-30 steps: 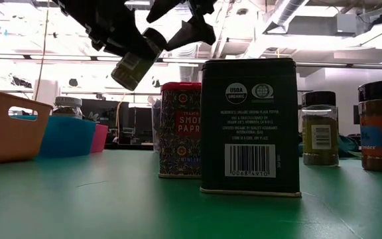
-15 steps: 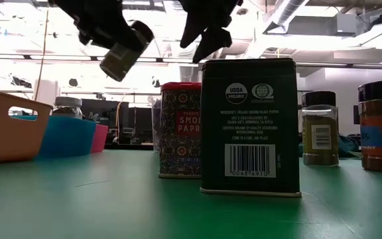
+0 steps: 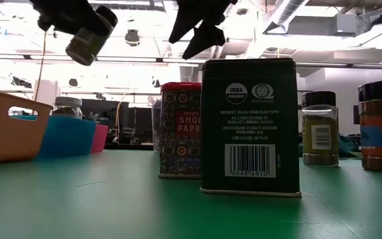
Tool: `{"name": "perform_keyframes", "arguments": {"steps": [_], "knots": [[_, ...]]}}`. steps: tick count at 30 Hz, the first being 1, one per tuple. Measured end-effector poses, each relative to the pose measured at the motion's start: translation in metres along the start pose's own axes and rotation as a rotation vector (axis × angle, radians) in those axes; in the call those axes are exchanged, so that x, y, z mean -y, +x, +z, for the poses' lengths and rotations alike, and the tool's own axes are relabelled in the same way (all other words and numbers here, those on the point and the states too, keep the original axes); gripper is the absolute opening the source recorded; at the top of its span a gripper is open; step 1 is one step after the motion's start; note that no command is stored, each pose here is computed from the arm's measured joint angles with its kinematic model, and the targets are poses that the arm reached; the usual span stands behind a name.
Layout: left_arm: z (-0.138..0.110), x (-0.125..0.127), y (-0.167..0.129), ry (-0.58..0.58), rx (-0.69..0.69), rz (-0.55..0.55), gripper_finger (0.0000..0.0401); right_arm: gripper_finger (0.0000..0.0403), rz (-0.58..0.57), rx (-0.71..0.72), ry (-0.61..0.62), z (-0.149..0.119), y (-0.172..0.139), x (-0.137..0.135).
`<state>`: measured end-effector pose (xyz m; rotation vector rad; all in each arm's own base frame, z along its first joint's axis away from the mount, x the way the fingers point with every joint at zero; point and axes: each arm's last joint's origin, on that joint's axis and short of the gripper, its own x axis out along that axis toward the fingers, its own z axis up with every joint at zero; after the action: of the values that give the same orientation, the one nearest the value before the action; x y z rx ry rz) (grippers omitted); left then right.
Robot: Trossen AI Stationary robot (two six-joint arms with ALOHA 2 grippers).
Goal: Sort spices by type
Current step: Put the top left black seasoning bottle into the orange bin
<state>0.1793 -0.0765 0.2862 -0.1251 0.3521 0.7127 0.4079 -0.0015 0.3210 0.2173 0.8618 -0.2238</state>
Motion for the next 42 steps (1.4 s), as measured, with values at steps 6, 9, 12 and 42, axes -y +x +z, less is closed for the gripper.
{"name": "perform_keyframes", "arguments": {"steps": [6, 9, 12, 42], "knots": [[-0.009, -0.001, -0.011, -0.006, -0.004, -0.010, 0.0179, 0.0325, 0.011, -0.004, -0.013, -0.002, 0.000, -0.007], [-0.014, -0.003, -0.015, -0.024, -0.013, -0.008, 0.0179, 0.0325, 0.010, -0.004, -0.013, -0.002, 0.000, -0.007], [-0.018, -0.008, -0.020, -0.059, -0.001, 0.013, 0.0179, 0.0325, 0.009, -0.006, -0.010, -0.002, 0.000, -0.007], [-0.094, -0.012, -0.077, -0.208, -0.113, -0.334, 0.0179, 0.0325, 0.044, 0.000, -0.004, -0.017, 0.015, -0.021]]}}
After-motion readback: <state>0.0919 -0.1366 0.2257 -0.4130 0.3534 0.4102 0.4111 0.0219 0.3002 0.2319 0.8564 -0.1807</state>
